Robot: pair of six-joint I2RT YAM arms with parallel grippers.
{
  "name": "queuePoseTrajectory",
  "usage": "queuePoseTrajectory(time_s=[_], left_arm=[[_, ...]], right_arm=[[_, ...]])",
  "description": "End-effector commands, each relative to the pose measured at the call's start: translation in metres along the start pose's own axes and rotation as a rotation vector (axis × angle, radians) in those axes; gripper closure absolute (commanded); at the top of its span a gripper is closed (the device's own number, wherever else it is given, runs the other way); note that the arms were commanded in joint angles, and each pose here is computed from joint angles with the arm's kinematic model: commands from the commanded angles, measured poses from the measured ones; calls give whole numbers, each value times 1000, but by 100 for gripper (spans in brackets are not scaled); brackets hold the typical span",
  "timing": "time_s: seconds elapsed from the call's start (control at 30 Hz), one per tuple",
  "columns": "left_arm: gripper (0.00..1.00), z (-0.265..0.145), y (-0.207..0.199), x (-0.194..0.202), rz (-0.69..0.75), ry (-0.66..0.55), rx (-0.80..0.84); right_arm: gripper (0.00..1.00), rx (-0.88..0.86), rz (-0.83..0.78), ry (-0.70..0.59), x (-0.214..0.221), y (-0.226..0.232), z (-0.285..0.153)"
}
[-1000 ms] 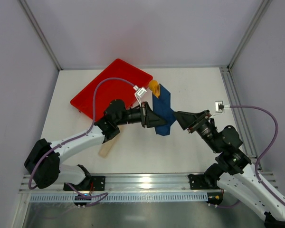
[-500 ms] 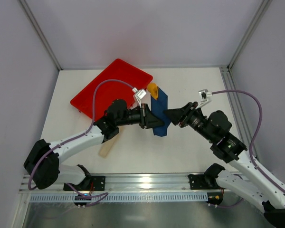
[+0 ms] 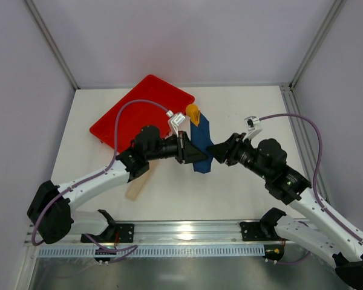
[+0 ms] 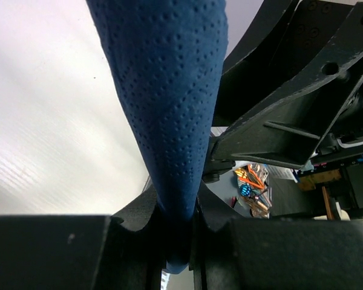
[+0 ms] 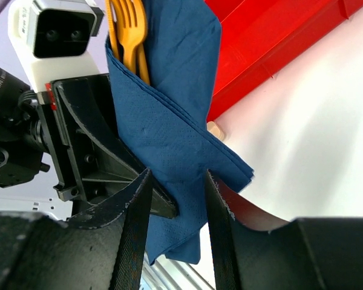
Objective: Place the utensils on the paper napkin and roll it up
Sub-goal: Roll the napkin.
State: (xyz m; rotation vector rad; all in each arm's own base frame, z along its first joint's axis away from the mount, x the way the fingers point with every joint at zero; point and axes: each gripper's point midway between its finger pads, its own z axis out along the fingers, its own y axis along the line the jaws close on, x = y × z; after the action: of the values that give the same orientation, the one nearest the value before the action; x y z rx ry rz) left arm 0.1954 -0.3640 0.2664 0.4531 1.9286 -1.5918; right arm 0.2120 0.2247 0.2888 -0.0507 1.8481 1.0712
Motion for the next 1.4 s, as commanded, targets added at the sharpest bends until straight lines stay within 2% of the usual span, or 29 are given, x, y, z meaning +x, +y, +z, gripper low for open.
queuePoseTrajectory(time_s=[0.0,0.17,0.37,0.6,0.73,1.2,1.37], left_arm=[[100,-3,-21,-22,68,-53,44],[100,-4,-24,-22,80,-52,55],[100,-2,-28,-20,83,-41,86],[100,-5,-35,-20,94,-48,126],[100,-6,-38,-18,99,-47,149],[100,-9,-51,-14,106,-30,230],[100,-10,-54,-14,107,-30,247]], right_arm=[[58,-15,-31,-24,-13,9,-1],[57,1,-39,-14,-11,5,2],[57,-72,-31,-45,-13,16,5],[66,-102,-5,-79,-12,16,5],[67,-109,-3,-82,-13,17,3],[63,-183,33,-153,-23,30,-9],[69,-231,42,-176,-28,37,-16]])
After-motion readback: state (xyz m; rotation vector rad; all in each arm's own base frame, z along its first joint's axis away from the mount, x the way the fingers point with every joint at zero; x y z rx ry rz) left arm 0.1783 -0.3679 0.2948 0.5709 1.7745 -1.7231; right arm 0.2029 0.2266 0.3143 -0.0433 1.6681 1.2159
